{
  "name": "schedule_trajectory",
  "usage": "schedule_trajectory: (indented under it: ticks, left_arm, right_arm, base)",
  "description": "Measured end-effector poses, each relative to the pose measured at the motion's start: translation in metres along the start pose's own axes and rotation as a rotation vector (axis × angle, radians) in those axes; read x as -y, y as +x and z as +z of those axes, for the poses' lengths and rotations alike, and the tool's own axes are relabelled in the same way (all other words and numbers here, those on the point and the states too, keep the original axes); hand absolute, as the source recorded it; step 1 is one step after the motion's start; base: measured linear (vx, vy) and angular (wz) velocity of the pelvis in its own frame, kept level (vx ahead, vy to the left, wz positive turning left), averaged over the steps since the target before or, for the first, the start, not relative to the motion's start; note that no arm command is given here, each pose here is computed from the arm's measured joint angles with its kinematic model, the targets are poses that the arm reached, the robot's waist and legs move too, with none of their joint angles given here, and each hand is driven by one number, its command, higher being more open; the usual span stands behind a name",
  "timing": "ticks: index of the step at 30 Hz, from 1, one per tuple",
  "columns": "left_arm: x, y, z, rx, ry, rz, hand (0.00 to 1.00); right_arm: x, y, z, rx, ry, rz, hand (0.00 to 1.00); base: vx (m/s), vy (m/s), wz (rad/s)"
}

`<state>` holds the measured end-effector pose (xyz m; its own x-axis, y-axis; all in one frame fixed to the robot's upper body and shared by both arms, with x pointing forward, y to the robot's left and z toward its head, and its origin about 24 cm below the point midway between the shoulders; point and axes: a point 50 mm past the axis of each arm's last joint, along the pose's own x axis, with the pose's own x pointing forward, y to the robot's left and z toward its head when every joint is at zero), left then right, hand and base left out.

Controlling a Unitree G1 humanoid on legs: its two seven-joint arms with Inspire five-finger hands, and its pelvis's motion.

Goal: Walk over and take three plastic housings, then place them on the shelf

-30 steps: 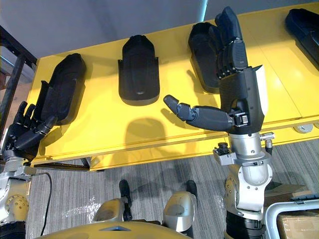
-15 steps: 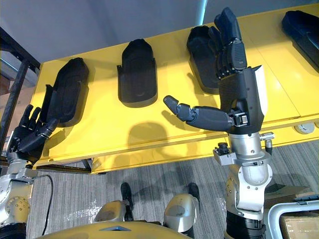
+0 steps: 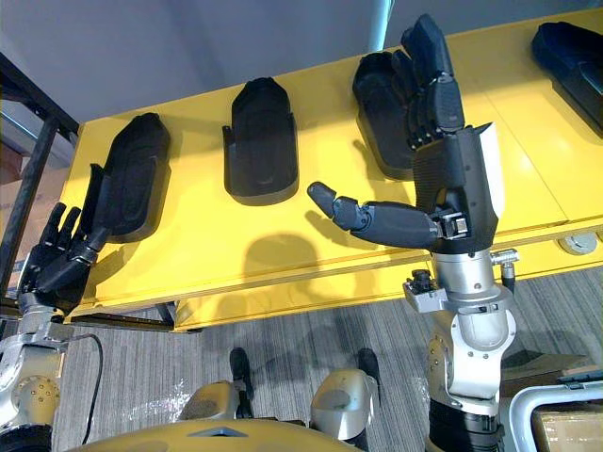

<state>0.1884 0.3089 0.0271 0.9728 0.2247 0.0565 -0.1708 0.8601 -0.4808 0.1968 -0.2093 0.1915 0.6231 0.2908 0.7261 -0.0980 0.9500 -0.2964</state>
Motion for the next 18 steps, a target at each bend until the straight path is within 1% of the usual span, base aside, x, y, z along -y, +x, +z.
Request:
schedule_trajectory:
  ticks: [4, 12, 15, 18]
  left_arm:
    - [0.003, 0.001, -0.005, 0.001, -0.03, -0.008, 1.0]
    - [0.015, 0.012, -0.019, 0.011, -0.099, -0.054, 1.0]
    - [0.02, 0.014, -0.022, 0.016, -0.088, -0.064, 1.0]
    - [0.027, 0.016, -0.021, 0.045, -0.009, -0.051, 1.0]
  right_arm:
    - [-0.011, 0.009, 0.001, 0.056, 0.084, 0.045, 1.0]
    - [-0.05, 0.035, 0.005, 0.169, 0.212, 0.24, 1.0]
    - [-0.058, 0.04, 0.005, 0.182, 0.216, 0.288, 1.0]
    - [-0.063, 0.042, 0.005, 0.179, 0.236, 0.304, 1.0]
  base:
    - [-0.01, -0.001, 0.02]
    - [-0.03, 0.0, 0.17]
    - [-0.03, -0.003, 0.13]
    - [-0.04, -0.005, 0.2]
